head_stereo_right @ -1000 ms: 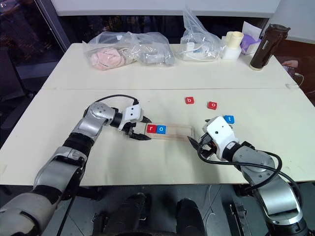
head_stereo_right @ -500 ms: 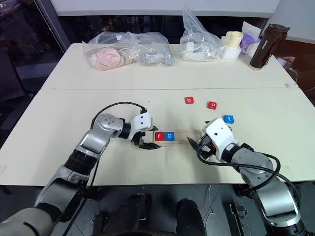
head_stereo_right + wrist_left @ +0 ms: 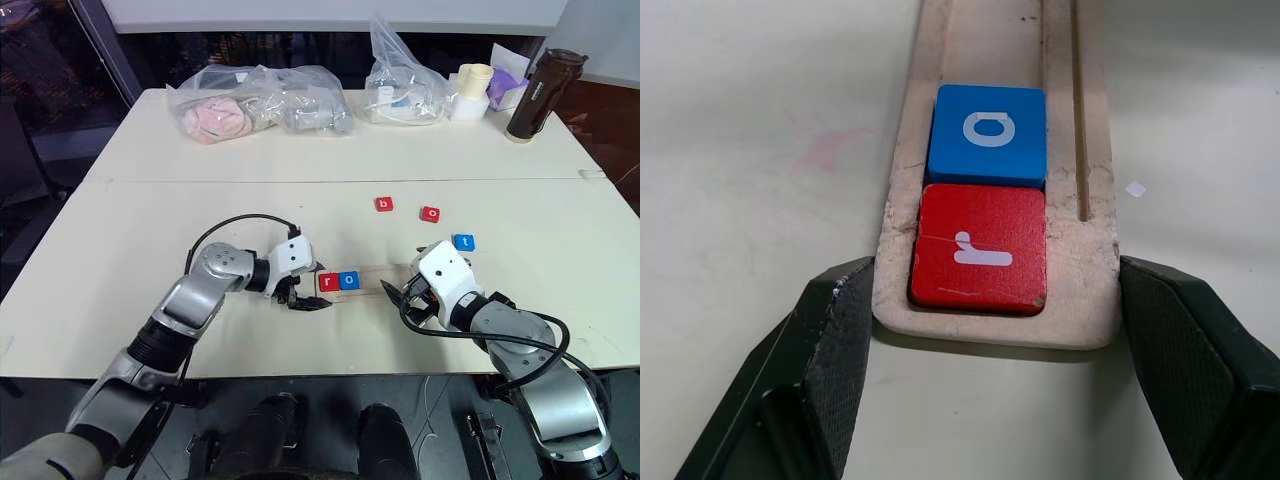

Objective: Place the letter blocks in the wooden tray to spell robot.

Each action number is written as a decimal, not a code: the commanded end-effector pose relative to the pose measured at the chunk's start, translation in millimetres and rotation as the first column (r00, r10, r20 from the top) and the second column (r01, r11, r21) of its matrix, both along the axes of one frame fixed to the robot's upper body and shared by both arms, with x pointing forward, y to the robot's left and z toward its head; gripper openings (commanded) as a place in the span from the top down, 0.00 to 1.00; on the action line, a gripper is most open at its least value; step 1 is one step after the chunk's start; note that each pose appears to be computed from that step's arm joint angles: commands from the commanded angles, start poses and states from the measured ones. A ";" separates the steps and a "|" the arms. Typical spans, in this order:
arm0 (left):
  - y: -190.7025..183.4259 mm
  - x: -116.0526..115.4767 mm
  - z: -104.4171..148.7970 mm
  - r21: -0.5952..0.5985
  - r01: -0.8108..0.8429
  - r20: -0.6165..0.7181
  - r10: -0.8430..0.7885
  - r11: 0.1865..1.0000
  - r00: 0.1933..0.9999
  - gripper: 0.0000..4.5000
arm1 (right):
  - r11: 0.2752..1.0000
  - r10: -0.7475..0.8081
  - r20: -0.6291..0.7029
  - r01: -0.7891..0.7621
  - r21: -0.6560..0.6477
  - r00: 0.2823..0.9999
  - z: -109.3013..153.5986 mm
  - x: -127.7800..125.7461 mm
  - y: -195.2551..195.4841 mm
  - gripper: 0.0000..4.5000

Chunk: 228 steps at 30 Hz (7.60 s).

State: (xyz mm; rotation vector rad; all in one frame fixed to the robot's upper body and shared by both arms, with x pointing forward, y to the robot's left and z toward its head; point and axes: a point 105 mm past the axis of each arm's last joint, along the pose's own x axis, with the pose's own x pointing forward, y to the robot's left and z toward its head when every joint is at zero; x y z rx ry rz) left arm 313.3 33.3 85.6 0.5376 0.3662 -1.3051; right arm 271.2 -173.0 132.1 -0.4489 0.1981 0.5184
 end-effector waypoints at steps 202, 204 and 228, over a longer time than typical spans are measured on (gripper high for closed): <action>39.4 -35.0 58.1 -0.377 -0.119 -0.070 0.100 0.919 0.993 0.00 | 0.640 0.647 -0.381 -0.742 -0.200 0.660 -6.1 62.0 52.3 0.75; 39.4 -34.9 58.1 -0.377 -0.120 -0.070 0.101 0.918 0.992 0.00 | 0.638 0.648 -0.383 -0.743 -0.200 0.659 -5.8 61.5 51.9 0.75; 39.1 -31.8 59.0 -0.383 -0.128 -0.062 0.112 0.915 0.992 0.00 | 0.817 0.496 -0.130 -0.512 -0.266 0.859 39.5 95.6 35.6 0.02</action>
